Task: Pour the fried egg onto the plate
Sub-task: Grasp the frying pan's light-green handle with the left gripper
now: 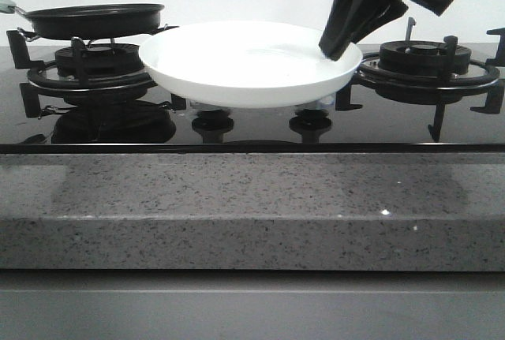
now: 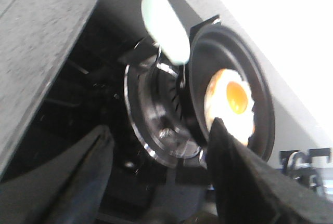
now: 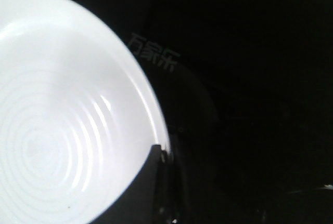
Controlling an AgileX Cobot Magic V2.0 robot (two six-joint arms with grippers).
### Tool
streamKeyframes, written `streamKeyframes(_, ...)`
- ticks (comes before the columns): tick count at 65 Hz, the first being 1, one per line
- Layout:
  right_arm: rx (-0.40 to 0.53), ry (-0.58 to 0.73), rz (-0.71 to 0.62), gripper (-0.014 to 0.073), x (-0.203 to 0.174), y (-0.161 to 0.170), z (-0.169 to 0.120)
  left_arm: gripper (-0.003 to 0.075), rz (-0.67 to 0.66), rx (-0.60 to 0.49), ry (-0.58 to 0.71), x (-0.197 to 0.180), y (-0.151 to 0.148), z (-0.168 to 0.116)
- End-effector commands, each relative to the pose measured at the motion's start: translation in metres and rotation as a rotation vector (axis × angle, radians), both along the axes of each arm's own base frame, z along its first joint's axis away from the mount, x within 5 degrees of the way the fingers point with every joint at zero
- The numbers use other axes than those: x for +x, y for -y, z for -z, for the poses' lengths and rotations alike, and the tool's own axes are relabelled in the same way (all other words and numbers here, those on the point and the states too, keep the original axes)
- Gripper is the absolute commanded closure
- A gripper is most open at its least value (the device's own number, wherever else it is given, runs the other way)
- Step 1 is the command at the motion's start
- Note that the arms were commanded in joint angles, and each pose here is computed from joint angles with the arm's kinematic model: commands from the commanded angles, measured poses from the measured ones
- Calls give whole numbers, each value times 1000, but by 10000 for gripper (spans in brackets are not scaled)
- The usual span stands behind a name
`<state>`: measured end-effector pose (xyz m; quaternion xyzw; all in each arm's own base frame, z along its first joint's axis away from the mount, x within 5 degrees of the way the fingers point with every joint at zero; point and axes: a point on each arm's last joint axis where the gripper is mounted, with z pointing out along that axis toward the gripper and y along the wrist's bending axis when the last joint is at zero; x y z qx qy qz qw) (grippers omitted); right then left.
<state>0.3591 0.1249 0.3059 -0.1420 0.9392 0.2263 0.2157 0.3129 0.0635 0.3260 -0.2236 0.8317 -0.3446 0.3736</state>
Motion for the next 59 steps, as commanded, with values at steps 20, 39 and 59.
streamKeyframes(20,61,88,11,634,-8,0,-30,324,43,-125,86,53,-16,-13)
streamKeyframes(39,61,88,11,634,-8,0,-30,324,126,-157,77,83,-9,-5)
streamKeyframes(59,61,88,11,634,-8,0,-30,324,166,-191,77,106,4,3)
